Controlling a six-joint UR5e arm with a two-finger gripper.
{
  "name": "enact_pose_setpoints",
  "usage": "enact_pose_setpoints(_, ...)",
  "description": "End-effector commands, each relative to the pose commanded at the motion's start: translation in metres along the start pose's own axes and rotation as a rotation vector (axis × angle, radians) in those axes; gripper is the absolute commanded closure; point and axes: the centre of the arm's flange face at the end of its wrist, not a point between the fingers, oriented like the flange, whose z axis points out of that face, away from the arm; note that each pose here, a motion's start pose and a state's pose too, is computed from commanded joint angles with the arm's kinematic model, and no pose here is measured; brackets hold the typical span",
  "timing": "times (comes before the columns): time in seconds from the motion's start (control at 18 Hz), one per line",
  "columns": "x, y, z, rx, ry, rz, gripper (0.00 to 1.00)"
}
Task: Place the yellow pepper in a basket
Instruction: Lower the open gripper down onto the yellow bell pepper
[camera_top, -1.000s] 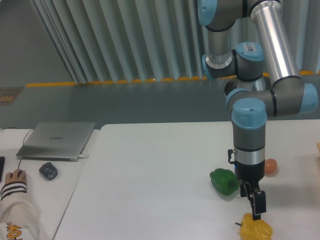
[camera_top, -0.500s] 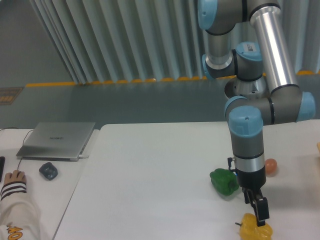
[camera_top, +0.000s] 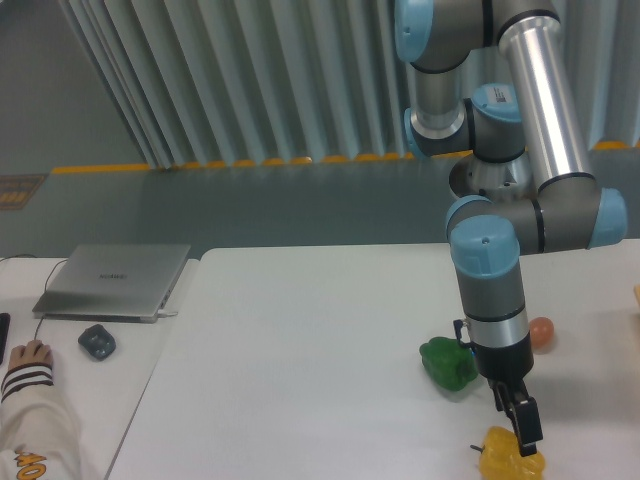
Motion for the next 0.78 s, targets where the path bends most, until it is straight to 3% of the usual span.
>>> enact_pose_setpoints(0.33,0.013,-0.02,0.024,0.002,0.038,-0.005,0.0)
enact_pose_setpoints(0.78,0.009,-0.021,0.031,-0.003,0.039,-0.005,0.0)
